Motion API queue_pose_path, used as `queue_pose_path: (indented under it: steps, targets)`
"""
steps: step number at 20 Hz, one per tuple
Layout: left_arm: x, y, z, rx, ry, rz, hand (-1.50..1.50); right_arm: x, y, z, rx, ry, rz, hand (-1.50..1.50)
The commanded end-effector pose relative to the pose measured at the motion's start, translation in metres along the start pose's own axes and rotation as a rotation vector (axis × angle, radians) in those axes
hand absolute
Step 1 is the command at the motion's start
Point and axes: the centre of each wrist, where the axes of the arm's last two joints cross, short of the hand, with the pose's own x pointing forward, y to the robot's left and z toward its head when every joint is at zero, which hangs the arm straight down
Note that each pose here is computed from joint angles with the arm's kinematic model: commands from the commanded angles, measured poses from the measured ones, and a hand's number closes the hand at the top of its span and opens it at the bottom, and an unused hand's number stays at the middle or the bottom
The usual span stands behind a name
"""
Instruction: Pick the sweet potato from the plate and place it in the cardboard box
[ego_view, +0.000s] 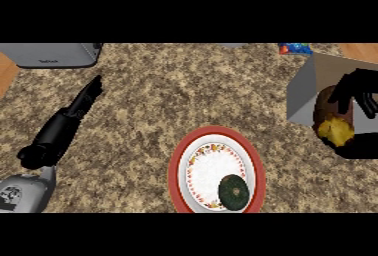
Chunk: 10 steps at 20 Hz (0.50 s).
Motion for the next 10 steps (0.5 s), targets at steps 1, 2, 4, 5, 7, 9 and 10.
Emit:
queue_pose_path:
  steps: [1,2,4,5,7,9,10]
  targets:
    - [-0.006,-0.007,0.000,-0.020,-0.001,0.010,0.00,-0.050,-0.042,-0.010,-0.043,0.092,-0.027,1.50]
    - [-0.010,-0.001,-0.012,-0.006,-0.027,-0.011,0.00,-0.049,-0.042,-0.016,-0.044,0.102,0.024,1.50]
    - [0.002,-0.006,-0.015,-0.024,-0.013,0.017,0.00,-0.076,-0.045,-0.017,0.004,0.123,0.120,1.50]
    - [-0.011,-0.010,0.000,-0.049,-0.004,-0.003,0.00,-0.086,-0.049,-0.013,0.041,0.117,0.138,1.50]
    - [0.012,-0.002,-0.011,-0.045,-0.014,0.008,0.00,-0.093,-0.049,-0.019,0.139,0.165,0.163,1.50]
    - [0.007,-0.015,-0.019,-0.039,-0.032,0.006,0.00,-0.108,-0.050,-0.013,0.276,0.239,0.196,1.50]
    - [0.003,-0.018,-0.018,-0.036,-0.027,0.002,0.00,-0.116,-0.056,-0.008,0.309,0.239,0.190,1.50]
